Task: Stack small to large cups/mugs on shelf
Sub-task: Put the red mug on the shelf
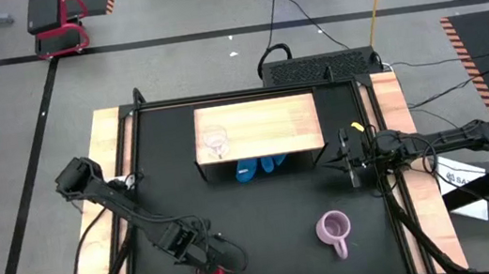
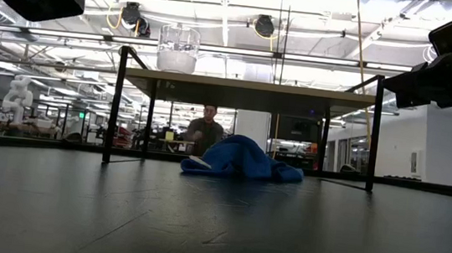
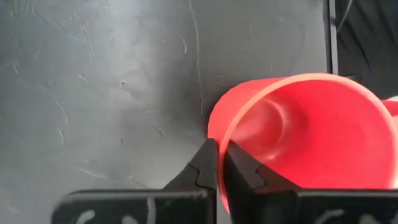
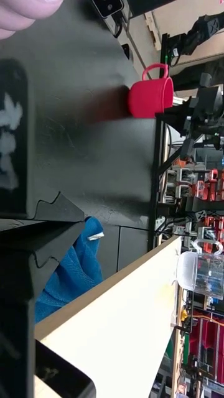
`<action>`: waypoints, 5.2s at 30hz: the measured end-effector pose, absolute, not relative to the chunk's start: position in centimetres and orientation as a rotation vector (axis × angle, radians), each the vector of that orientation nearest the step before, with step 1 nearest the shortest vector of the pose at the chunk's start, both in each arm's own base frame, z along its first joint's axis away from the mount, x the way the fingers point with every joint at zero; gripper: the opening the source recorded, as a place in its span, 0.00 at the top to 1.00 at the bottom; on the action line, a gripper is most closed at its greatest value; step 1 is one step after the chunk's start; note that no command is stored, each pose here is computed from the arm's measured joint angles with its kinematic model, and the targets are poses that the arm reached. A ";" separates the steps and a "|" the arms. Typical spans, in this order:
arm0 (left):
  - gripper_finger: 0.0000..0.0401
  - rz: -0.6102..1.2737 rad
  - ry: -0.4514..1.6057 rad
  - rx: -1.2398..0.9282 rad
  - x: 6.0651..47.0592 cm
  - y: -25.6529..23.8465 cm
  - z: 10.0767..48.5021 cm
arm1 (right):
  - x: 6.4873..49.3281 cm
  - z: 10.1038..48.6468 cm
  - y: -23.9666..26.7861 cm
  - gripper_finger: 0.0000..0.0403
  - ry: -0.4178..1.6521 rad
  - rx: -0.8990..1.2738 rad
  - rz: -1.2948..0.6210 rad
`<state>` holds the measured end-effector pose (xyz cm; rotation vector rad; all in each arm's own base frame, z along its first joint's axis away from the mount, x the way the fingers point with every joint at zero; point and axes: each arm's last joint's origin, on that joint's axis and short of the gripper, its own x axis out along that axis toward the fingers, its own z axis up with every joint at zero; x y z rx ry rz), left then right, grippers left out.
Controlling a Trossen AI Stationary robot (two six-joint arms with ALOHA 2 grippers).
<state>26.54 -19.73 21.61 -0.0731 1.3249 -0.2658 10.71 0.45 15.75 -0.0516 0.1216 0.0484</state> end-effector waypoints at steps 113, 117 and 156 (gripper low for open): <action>0.99 -0.043 0.229 0.017 16.0 -6.2 21.9 | 10.8 15.7 0.5 1.00 0.127 -0.067 0.050; 0.99 -0.043 0.175 0.040 16.9 -5.9 24.1 | 10.8 15.7 0.5 1.00 0.128 -0.067 0.050; 0.99 0.085 0.253 0.258 26.2 7.6 40.3 | 10.8 15.7 0.5 1.00 0.128 -0.067 0.050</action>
